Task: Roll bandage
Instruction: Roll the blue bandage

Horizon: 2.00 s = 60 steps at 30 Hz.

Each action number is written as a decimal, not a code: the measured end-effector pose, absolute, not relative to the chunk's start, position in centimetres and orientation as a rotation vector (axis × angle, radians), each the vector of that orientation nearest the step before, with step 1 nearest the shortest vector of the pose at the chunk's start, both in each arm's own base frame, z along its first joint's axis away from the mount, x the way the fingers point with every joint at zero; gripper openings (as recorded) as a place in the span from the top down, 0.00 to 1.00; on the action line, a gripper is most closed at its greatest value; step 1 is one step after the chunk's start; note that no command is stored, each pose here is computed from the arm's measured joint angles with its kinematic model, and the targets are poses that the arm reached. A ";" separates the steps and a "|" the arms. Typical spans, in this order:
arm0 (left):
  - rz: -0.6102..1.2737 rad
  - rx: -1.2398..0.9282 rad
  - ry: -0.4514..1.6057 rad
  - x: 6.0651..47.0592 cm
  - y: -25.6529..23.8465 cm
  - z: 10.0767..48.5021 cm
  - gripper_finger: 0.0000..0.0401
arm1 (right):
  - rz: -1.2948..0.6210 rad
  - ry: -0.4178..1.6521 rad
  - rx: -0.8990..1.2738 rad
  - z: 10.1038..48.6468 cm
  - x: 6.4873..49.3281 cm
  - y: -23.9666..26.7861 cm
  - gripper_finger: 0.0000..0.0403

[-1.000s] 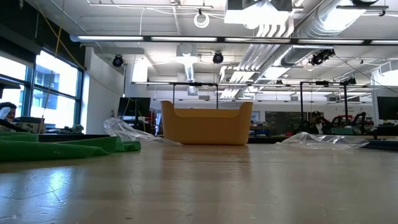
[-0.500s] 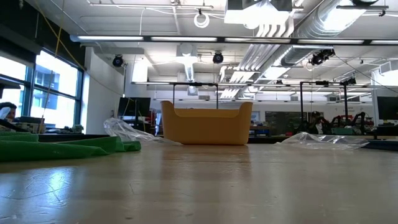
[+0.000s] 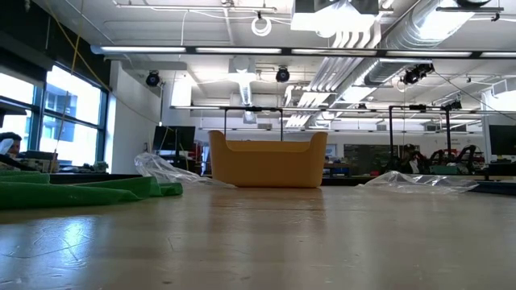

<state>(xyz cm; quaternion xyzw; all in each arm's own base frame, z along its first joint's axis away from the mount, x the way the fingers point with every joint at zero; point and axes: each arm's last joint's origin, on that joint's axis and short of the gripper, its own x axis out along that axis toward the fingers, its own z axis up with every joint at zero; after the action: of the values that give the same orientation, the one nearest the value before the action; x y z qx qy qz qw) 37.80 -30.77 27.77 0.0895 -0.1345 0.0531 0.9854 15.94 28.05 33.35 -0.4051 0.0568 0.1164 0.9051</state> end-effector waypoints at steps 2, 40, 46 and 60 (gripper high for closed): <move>0.122 0.191 -0.201 37.5 -30.7 28.3 0.85 | 0.246 0.123 -0.830 33.3 15.9 28.0 0.99; 0.324 0.134 -0.087 39.2 -30.2 23.8 0.68 | 0.042 0.106 -0.885 34.0 14.5 28.2 1.00; 0.266 0.169 -0.097 39.1 -30.5 23.8 0.68 | 0.042 0.107 -0.877 34.0 14.5 28.2 1.00; 0.221 0.179 0.061 39.7 -30.2 21.5 0.68 | 0.054 0.106 -0.876 34.0 14.5 28.2 1.00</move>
<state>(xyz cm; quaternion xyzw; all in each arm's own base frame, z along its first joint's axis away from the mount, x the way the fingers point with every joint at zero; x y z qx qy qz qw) 39.68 -30.16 21.55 0.0894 0.0305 0.1100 0.9894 14.52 28.21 33.98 -0.4239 0.0515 0.0260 0.9039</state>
